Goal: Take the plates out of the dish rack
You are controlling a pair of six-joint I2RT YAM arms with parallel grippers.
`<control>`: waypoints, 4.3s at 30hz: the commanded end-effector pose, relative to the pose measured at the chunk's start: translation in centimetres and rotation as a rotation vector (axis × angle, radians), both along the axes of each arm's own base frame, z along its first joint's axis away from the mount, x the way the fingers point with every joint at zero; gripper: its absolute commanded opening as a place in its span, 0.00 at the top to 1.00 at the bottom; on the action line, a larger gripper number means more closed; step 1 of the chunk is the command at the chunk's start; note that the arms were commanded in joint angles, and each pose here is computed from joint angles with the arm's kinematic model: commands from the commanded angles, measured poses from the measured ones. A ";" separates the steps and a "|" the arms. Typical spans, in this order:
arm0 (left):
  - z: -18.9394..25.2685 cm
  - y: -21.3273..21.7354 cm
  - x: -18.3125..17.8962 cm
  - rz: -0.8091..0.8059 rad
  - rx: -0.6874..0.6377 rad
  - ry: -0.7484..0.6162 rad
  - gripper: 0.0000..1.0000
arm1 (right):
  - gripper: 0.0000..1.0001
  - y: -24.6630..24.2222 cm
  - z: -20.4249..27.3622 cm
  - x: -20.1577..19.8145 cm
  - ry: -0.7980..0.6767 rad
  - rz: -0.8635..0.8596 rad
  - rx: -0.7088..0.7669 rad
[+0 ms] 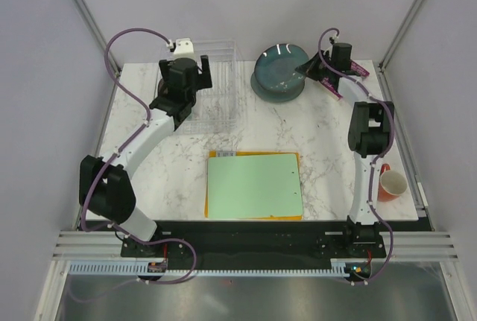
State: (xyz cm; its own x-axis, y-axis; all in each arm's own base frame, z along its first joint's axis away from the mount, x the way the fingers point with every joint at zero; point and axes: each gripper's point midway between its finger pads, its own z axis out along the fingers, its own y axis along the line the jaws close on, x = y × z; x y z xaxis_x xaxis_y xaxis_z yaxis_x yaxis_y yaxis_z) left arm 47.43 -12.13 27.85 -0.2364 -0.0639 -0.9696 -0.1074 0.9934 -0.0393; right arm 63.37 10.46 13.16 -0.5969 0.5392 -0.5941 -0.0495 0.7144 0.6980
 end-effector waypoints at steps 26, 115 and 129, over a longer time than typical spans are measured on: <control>-2.1 4.6 0.0 0.183 0.165 0.023 0.00 | 0.07 -0.8 -1.7 -0.5 0.075 -0.002 -0.194; 13.3 -12.1 -8.5 -0.627 -0.667 -0.091 0.98 | 0.13 16.2 11.7 -18.8 -0.208 0.436 0.247; 9.0 -9.9 -5.1 -0.538 -0.636 -0.060 0.44 | 1.00 17.3 14.8 -20.3 -0.279 0.545 0.376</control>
State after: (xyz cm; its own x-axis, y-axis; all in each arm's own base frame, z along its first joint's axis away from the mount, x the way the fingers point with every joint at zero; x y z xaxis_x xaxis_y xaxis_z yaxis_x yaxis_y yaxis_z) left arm 40.21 -22.66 32.09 -0.5236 -0.4502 -0.7233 0.2948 0.7008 -0.6496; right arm 43.76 25.81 28.08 -0.7133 0.4552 -0.5328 -0.4878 0.2233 0.8439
